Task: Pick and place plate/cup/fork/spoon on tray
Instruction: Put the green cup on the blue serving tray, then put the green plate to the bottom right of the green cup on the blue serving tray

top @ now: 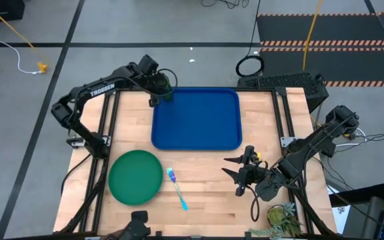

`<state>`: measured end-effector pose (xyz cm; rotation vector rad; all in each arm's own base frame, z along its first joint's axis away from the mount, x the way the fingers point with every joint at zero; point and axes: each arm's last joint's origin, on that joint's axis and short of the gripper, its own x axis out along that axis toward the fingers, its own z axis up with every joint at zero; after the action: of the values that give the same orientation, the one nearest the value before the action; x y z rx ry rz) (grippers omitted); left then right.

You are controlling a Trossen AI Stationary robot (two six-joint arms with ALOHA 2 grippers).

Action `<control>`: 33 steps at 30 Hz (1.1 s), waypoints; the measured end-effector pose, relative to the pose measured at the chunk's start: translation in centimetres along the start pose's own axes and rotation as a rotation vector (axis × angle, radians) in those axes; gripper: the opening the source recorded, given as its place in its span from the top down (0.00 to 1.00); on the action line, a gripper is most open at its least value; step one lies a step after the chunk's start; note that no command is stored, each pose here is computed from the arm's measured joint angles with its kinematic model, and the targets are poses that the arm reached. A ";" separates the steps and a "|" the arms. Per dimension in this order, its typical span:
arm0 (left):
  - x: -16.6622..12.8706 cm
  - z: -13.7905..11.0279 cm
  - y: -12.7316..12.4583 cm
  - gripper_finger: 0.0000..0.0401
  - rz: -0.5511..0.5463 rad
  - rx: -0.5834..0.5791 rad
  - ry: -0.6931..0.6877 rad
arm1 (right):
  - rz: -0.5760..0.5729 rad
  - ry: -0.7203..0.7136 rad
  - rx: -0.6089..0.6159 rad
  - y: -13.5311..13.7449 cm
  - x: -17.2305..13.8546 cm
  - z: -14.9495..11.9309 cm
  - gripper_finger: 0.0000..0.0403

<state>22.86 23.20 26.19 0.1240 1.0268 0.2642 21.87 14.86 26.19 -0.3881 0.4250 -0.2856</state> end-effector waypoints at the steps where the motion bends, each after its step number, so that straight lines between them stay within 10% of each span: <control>1: 0.0 0.0 0.0 0.92 0.000 -0.001 0.002 | 0.000 0.000 0.000 0.0 0.0 0.0 0.59; 18: -0.2 1.0 -0.5 0.74 0.073 0.032 -0.018 | 0.000 0.000 0.002 0.0 0.0 0.0 0.59; 33: -7.9 3.5 -4.3 0.74 0.050 -0.060 -0.036 | 0.018 0.001 -0.003 0.1 0.0 0.0 0.59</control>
<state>22.72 17.01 33.59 0.0998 0.9801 0.3363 21.89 14.91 26.18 -0.3865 0.4293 -0.2677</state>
